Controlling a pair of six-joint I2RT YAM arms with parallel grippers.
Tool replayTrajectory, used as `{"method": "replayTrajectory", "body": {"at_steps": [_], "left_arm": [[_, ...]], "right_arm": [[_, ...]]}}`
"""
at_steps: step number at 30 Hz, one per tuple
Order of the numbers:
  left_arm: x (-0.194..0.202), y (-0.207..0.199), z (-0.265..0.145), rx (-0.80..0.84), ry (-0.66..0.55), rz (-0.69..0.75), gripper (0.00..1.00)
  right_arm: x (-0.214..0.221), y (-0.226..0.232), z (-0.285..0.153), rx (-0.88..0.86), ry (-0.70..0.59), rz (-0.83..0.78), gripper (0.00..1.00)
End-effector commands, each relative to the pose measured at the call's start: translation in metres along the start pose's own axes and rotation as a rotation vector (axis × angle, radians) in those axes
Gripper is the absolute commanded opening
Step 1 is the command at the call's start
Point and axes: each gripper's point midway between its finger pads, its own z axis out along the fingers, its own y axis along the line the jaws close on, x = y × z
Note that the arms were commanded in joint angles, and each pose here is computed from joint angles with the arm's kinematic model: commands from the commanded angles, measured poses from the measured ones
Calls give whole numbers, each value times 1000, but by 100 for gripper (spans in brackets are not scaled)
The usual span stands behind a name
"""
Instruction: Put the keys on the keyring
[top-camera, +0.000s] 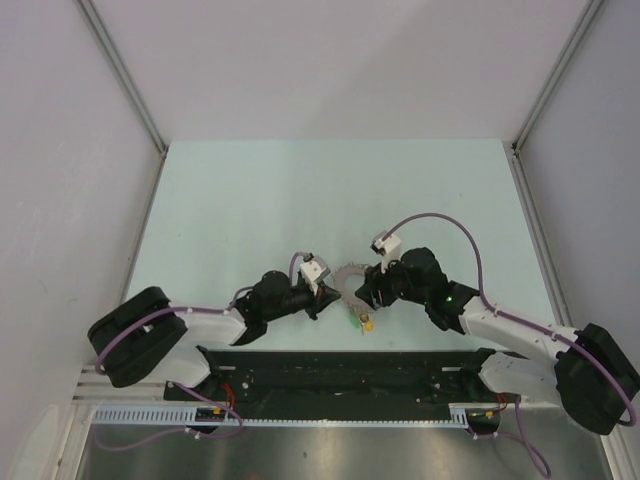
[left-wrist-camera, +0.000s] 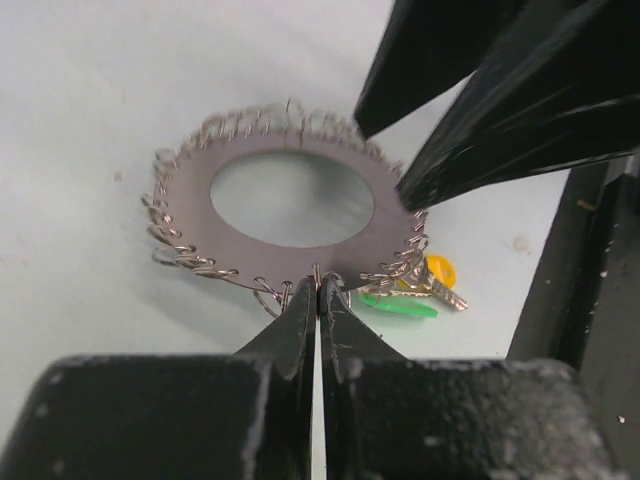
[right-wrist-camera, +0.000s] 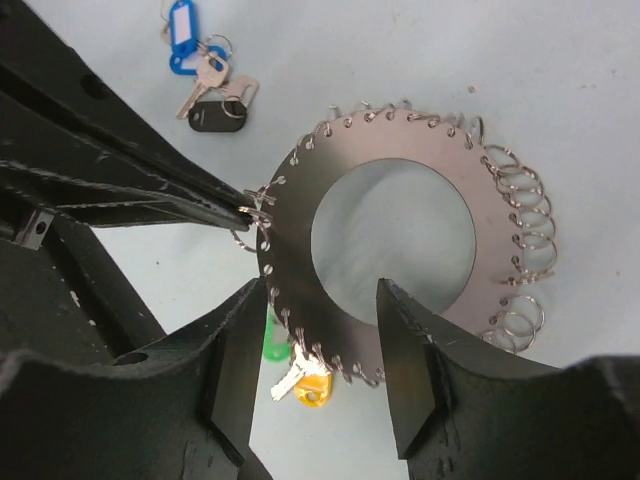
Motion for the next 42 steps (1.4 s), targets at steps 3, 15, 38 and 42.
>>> {"method": "replayTrajectory", "body": {"at_steps": [3, 15, 38, 42], "left_arm": [[-76, -25, -14, 111, -320, 157, 0], [-103, -40, -36, 167, -458, 179, 0], [-123, -52, -54, 214, -548, 178, 0], [-125, -54, -54, 225, -555, 170, 0]], "right_arm": [[-47, 20, 4, -124, -138, -51, 48], [-59, 36, -9, -240, -196, -71, 40], [-66, 56, -27, -361, -289, -155, 27], [-65, 60, -28, -392, -289, -157, 26]]}}
